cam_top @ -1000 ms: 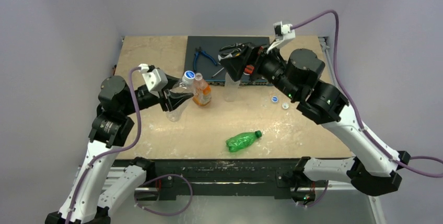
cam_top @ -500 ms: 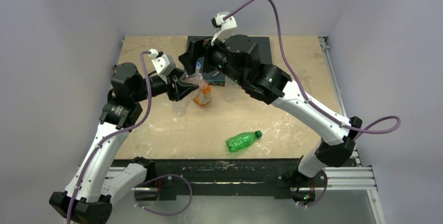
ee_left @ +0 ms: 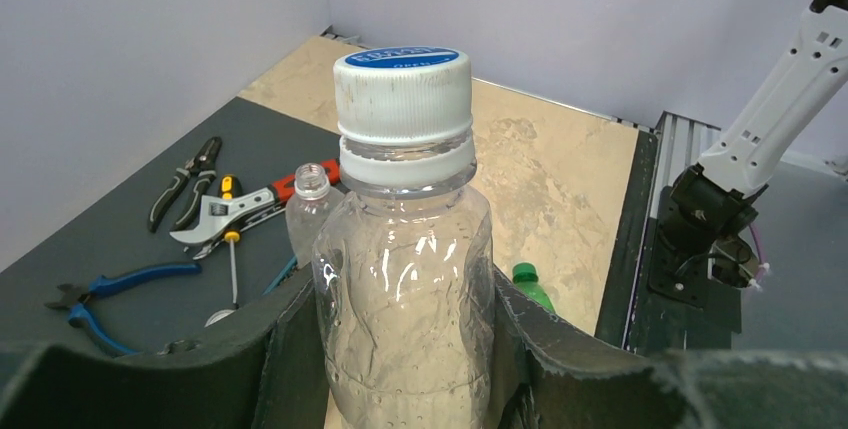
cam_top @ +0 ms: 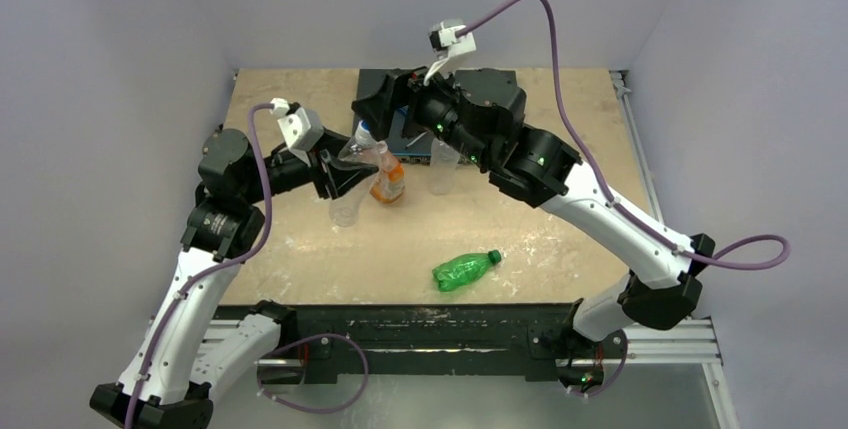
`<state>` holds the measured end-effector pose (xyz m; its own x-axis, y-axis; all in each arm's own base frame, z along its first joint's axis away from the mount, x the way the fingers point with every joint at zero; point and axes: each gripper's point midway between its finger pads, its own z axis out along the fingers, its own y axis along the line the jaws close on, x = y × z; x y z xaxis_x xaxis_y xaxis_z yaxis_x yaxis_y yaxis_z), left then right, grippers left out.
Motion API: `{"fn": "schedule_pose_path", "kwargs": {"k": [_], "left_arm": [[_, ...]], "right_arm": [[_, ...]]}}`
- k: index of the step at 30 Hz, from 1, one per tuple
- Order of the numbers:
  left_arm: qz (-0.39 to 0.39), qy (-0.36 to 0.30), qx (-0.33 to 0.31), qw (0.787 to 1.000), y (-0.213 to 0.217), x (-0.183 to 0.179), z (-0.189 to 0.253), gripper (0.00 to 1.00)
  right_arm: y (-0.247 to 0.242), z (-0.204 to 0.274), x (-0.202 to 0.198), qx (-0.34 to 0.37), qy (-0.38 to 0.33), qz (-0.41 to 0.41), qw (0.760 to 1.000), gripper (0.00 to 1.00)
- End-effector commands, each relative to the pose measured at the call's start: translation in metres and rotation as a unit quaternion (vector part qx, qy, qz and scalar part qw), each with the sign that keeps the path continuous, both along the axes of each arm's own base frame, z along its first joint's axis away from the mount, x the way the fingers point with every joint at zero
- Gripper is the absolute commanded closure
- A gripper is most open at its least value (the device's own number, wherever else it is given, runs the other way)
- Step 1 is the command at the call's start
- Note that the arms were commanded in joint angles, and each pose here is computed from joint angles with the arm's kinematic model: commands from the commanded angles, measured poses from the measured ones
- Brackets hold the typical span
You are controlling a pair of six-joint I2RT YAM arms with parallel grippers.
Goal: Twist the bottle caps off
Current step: Unscrew the bottle cap from the plastic bottle.
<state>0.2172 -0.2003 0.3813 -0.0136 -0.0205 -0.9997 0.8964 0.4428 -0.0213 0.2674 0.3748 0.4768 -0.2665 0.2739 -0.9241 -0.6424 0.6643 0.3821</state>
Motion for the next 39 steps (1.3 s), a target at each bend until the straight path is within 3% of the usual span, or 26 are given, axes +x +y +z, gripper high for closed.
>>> {"fn": "schedule_pose_path", "kwargs": {"k": [1, 8, 15, 21, 30, 34, 39], "left_arm": [[0.028, -0.006, -0.018, 0.999, 0.003, 0.010, 0.011, 1.00], [0.030, -0.009, -0.017, 0.999, 0.004, 0.011, 0.012, 1.00], [0.040, -0.006, -0.019, 0.999, 0.004, 0.018, 0.013, 1.00], [0.047, -0.011, -0.028, 0.998, 0.005, 0.019, 0.021, 1.00], [0.035, -0.011, -0.024, 0.999, 0.005, 0.010, 0.020, 1.00], [-0.013, -0.003, -0.035, 0.999, -0.003, -0.006, 0.029, 1.00], [-0.171, 0.040, -0.063, 0.982, -0.020, -0.059, 0.048, 1.00]], "right_arm": [[0.006, 0.008, -0.009, 0.027, -0.004, 0.024, 0.999, 0.15], [0.019, 0.006, -0.017, 0.030, 0.000, 0.053, 0.998, 0.19], [0.030, 0.001, -0.025, 0.048, 0.006, 0.072, 0.996, 0.39], [0.033, -0.001, -0.024, 0.041, 0.010, 0.071, 0.997, 0.43], [0.025, 0.008, -0.026, 0.052, -0.004, 0.069, 0.996, 0.86], [0.024, 0.023, -0.052, 0.052, -0.047, 0.136, 0.988, 0.96], [0.005, 0.066, -0.117, 0.076, -0.167, 0.271, 0.945, 0.97]]}}
